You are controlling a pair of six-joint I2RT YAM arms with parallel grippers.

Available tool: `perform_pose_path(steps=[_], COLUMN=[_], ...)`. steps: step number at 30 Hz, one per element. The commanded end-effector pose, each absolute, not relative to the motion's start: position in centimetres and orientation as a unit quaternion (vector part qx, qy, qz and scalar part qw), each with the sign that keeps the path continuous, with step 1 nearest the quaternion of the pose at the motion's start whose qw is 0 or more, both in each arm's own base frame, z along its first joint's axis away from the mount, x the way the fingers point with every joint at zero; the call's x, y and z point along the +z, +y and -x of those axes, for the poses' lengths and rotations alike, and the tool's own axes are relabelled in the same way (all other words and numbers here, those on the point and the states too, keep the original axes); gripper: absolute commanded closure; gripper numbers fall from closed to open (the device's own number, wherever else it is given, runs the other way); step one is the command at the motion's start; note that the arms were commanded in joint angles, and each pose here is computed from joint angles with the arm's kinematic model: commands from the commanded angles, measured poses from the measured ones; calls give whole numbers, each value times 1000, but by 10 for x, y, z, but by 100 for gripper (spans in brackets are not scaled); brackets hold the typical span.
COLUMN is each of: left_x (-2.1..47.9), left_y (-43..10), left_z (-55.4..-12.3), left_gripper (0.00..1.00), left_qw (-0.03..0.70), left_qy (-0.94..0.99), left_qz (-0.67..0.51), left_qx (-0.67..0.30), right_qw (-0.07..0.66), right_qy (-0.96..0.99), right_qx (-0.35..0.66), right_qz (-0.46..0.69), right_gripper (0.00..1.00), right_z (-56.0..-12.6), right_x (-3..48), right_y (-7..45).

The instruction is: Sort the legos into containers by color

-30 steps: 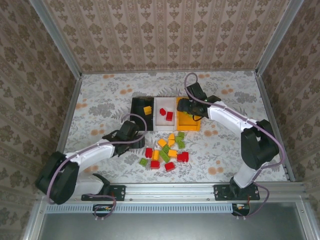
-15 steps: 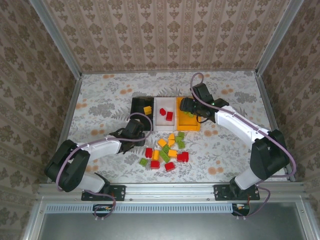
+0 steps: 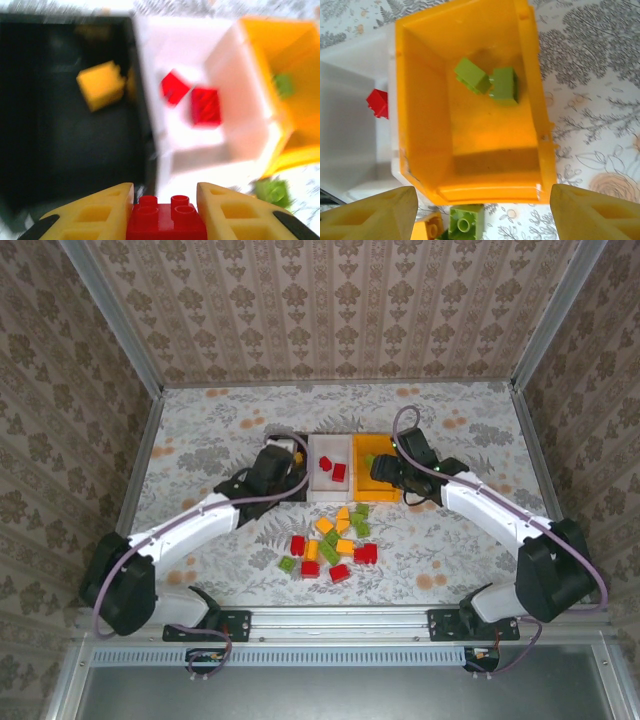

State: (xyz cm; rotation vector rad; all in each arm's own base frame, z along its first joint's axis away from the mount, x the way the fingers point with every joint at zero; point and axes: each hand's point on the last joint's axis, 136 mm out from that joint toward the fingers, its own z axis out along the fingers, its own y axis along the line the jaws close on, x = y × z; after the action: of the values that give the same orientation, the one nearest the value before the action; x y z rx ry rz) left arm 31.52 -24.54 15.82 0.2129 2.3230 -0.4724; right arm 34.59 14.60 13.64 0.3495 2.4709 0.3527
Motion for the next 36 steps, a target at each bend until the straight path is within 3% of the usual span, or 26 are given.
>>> perform_pose_path(steps=[1, 9, 14, 17, 21, 23, 28, 36], left_x=[160, 132, 130, 149, 182, 198, 222, 198], left_y=[-276, -317, -331, -336, -338, -335, -320, -256], left_z=[-332, -378, -388, -388, -375, -363, -321, -259], left_gripper=[67, 64, 38, 25, 14, 0, 0, 0], left_qw=[360, 329, 321, 336, 356, 367, 385, 391], left_qy=[905, 918, 921, 912, 898, 889, 872, 877], left_qz=[-121, -143, -143, -144, -144, -143, -139, -93], left_qx=[-193, -165, -170, -184, -214, -232, -270, -265], right_qw=[317, 300, 284, 270, 248, 236, 217, 206], right_qy=[927, 933, 937, 940, 946, 949, 958, 969], right_qx=[128, 131, 152, 171, 192, 197, 188, 132], right_qz=[-153, -152, -135, -118, -85, -63, -13, 39], right_gripper=[28, 28, 27, 26, 26, 26, 26, 26], right_z=[-338, -312, -295, -284, -268, -259, -246, -253], right_x=[141, 130, 126, 124, 119, 115, 99, 69], right_y=[134, 126, 130, 136, 149, 159, 184, 211])
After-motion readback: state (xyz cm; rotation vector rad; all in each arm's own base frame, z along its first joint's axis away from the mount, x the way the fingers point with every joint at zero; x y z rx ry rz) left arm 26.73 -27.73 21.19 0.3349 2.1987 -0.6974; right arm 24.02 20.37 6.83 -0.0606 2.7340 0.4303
